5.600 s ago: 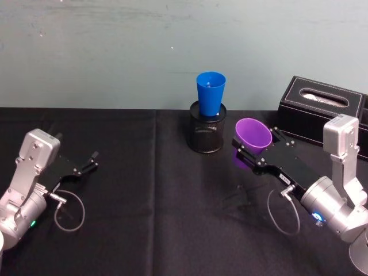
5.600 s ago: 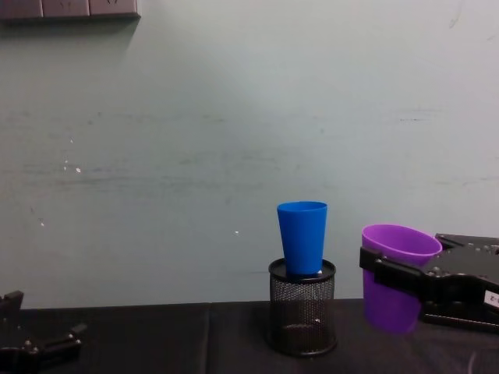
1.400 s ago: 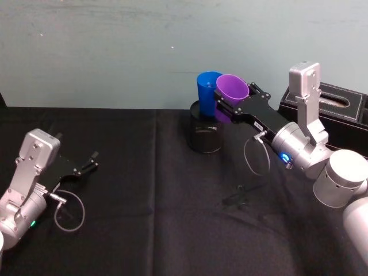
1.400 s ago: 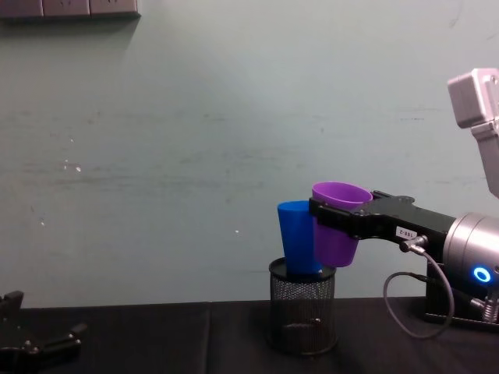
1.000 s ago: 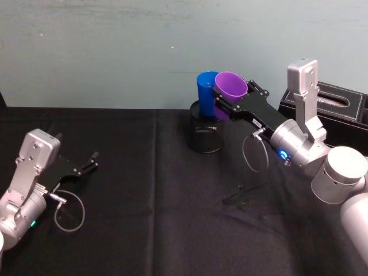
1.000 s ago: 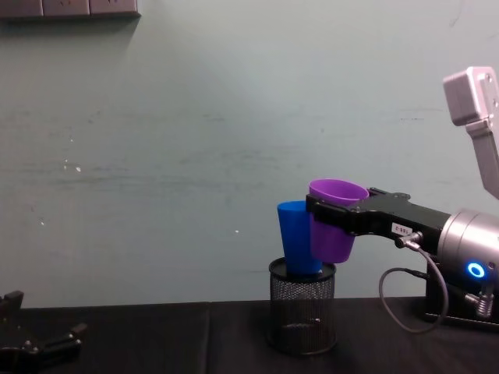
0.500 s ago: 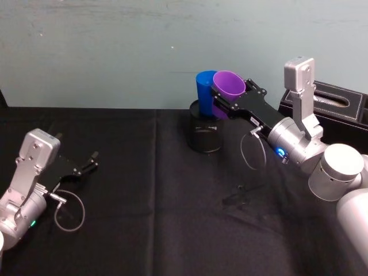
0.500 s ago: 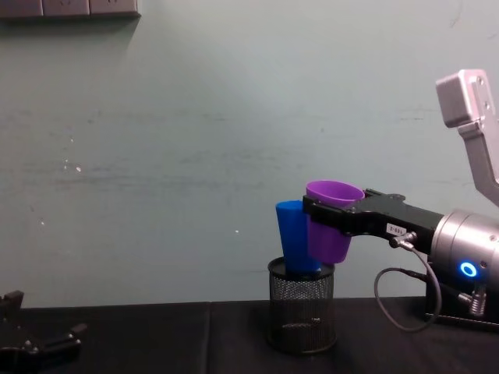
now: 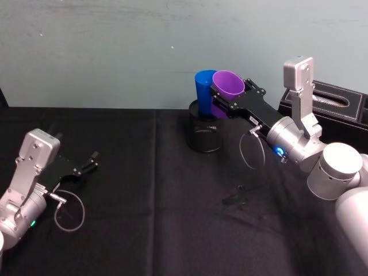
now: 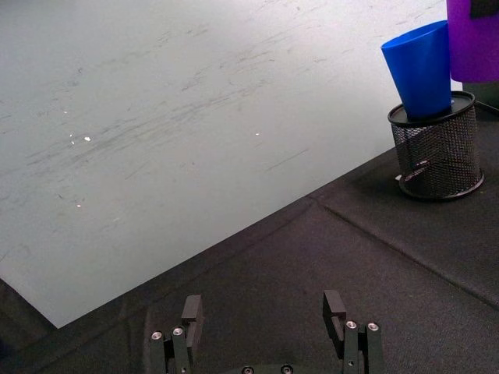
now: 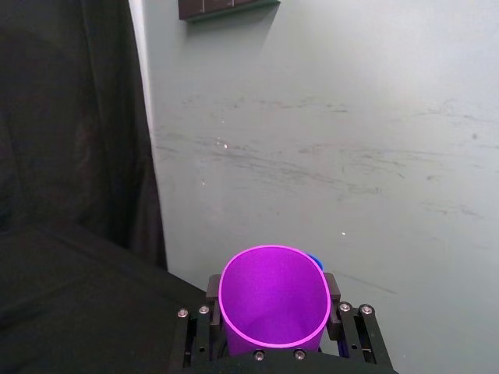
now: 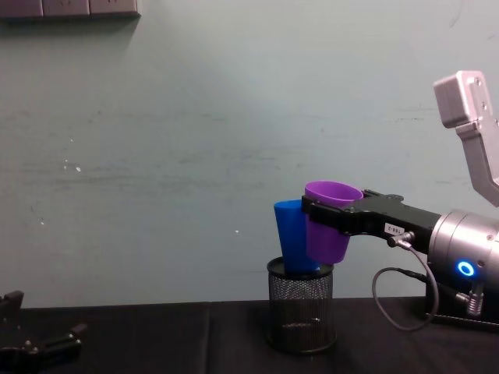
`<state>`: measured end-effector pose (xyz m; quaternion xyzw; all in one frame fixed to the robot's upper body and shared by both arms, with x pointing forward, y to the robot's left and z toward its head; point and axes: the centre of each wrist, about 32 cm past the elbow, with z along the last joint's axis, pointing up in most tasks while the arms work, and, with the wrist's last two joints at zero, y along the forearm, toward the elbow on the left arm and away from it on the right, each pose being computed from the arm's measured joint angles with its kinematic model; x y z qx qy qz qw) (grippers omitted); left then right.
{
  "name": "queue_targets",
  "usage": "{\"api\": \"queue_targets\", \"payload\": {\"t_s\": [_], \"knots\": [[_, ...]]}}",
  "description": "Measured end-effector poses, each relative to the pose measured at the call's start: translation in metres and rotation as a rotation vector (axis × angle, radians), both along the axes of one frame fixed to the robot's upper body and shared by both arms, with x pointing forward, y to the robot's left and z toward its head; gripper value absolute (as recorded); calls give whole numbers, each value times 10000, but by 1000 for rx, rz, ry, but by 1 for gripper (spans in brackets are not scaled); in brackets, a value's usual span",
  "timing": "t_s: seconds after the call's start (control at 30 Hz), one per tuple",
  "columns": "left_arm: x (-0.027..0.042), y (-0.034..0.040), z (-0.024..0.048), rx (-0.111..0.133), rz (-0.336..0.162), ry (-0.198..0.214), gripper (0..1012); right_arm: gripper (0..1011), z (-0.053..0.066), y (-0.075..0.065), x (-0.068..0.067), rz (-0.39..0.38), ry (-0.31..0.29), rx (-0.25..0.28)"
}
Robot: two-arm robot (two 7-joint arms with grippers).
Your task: Pick up one cup with a gripper and tap it against the other cup.
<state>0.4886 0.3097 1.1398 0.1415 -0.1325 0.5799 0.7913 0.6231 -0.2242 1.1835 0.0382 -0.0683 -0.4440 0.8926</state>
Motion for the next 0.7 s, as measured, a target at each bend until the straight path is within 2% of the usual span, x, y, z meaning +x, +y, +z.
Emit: {"api": "queue_targets", "payload": {"t_s": [0.33,0.7], "knots": [[0,0,0,0,0,0,1011,734,20,12,-40,5,12,2],[0,0,0,0,0,0,1011,734,38,-53,-121,-8,19,-2]]}}
